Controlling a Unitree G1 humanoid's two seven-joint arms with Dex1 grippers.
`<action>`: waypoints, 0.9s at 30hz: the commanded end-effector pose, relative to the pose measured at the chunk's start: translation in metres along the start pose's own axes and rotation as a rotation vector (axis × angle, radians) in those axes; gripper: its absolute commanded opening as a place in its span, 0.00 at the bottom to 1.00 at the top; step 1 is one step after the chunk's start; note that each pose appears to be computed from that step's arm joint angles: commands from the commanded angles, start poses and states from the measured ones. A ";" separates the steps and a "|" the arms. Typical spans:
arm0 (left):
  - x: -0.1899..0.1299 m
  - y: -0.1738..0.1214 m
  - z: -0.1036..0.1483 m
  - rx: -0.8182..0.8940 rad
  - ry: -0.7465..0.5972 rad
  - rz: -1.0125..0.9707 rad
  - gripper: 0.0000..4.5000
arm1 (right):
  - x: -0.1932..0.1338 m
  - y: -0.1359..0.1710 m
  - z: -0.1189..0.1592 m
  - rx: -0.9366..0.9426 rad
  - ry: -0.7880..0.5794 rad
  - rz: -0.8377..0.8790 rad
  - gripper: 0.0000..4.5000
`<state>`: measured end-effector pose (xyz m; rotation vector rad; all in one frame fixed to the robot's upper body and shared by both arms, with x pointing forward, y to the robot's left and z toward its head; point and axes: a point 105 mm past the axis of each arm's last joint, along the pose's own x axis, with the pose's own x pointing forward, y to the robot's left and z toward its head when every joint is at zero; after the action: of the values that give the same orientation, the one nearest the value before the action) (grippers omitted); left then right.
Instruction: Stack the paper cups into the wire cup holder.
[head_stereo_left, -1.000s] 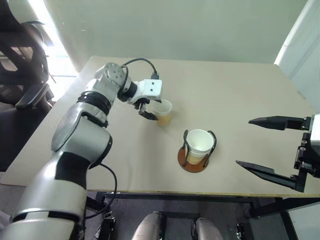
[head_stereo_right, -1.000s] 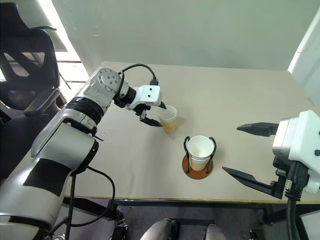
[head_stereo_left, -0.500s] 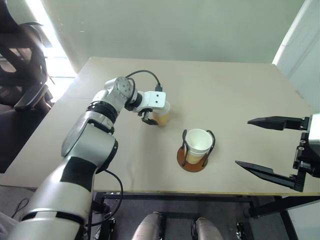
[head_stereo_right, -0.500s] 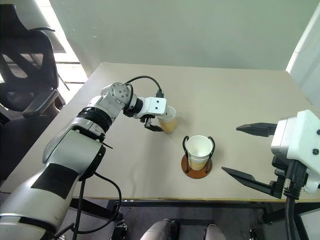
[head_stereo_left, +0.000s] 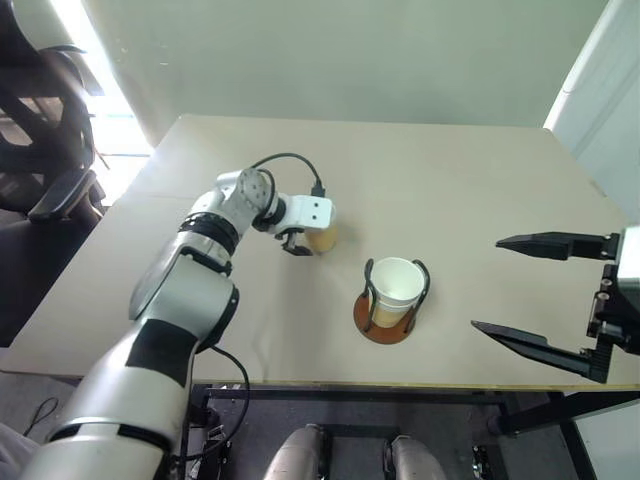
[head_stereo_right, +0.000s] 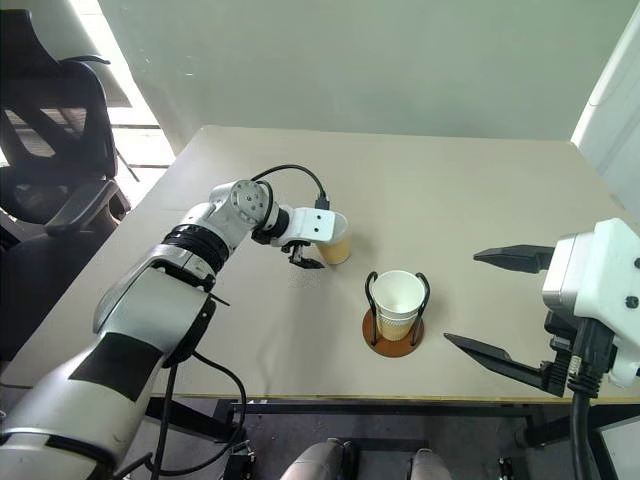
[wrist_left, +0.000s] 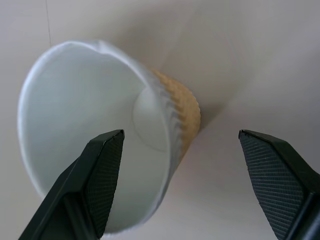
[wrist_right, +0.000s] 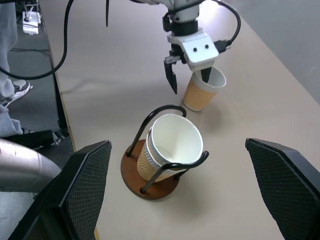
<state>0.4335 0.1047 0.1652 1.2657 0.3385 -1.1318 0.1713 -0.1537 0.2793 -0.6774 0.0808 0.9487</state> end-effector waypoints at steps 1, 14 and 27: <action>-0.001 0.005 0.006 0.020 -0.020 0.029 0.87 | -0.004 -0.005 0.005 -0.015 -0.011 -0.022 0.99; -0.003 0.004 0.003 0.044 0.000 0.018 0.10 | -0.003 -0.006 0.005 -0.014 -0.014 -0.022 0.99; -0.038 0.017 0.040 0.070 -0.196 -0.073 0.00 | -0.001 -0.009 0.003 -0.017 -0.018 -0.026 0.99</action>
<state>0.4192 0.1000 0.1809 1.2195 0.3166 -1.2867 0.1752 -0.1547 0.2807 -0.6701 0.0755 0.9460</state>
